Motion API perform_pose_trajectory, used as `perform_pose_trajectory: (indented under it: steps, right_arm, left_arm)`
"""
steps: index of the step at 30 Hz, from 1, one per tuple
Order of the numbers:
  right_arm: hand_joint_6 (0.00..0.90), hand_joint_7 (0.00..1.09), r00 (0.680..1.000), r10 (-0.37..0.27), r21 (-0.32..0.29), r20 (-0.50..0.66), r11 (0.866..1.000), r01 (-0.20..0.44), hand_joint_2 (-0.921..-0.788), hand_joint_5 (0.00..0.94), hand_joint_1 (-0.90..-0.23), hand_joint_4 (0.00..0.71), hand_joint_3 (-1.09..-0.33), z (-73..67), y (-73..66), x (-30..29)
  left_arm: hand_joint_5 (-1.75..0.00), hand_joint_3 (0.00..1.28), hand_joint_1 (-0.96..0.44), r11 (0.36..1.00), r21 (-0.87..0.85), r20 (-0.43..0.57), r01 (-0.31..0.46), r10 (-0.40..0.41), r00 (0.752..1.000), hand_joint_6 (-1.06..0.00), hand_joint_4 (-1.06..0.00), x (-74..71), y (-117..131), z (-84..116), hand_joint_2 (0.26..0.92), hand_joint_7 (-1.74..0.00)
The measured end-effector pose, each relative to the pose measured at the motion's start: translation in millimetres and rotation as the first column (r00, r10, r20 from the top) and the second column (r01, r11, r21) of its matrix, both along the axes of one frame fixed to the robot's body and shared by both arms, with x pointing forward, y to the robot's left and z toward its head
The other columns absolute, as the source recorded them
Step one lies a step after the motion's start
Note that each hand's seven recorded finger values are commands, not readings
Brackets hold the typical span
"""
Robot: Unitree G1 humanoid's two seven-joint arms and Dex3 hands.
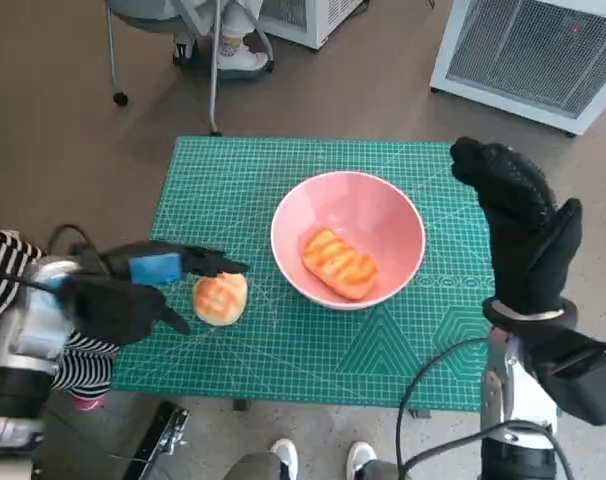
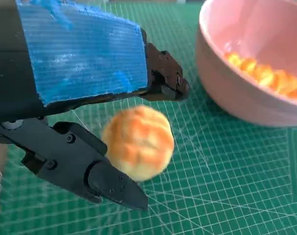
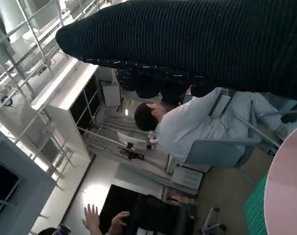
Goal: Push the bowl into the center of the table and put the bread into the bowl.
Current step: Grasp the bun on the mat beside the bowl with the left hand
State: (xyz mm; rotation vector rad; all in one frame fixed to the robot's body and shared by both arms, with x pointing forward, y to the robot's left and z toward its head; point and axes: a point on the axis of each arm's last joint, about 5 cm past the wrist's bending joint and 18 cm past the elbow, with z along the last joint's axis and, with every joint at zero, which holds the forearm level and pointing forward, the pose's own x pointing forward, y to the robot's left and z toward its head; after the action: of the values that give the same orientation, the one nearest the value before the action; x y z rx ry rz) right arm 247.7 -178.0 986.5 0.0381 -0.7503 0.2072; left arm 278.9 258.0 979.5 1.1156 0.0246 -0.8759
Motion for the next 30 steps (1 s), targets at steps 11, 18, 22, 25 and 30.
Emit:
perform_pose_trajectory:
  steps: [11,18,22,25,30]
  right_arm:
    - [0.114,0.41,1.000,0.000,0.000,-0.002,1.000,0.000,-0.921,0.000,-0.707,0.199,-0.733,0.4,-0.4,-0.2]
    - [0.114,0.41,1.000,0.001,0.001,-0.002,1.000,-0.001,-0.921,0.000,-0.707,0.199,-0.733,0.4,-0.1,-0.3]
    - [0.114,0.41,1.000,0.000,0.002,-0.003,1.000,0.000,-0.921,0.000,-0.707,0.199,-0.733,0.0,-0.1,-0.5]
    - [0.113,0.41,1.000,0.000,0.002,-0.004,1.000,0.000,-0.921,0.000,-0.710,0.199,-0.733,-0.1,-0.1,-0.5]
    - [0.113,0.41,1.000,0.000,0.002,-0.004,1.000,0.000,-0.921,0.000,-0.712,0.199,-0.733,-0.2,-0.1,-0.6]
  left_arm:
    - [-0.11,0.02,0.06,0.999,0.012,0.064,-0.038,0.037,0.997,-0.69,-0.71,3.6,-8,-24,0.828,-0.13]
    - [-0.91,0.08,0.02,0.999,0.016,0.129,-0.050,0.048,0.990,-0.56,-0.74,6.7,-10,-25,0.903,-1.00]
    - [-1.10,0.08,0.01,0.998,0.025,0.162,-0.052,0.047,0.986,-0.54,-0.74,8.0,-11,-26,0.916,-1.14]
    - [-1.14,0.08,0.00,0.998,0.027,0.181,-0.054,0.048,0.982,-0.55,-0.75,8.5,-12,-27,0.919,-1.16]
    - [-1.15,0.07,0.00,0.998,0.036,0.200,-0.055,0.047,0.979,-0.55,-0.75,8.9,-12,-29,0.920,-1.18]
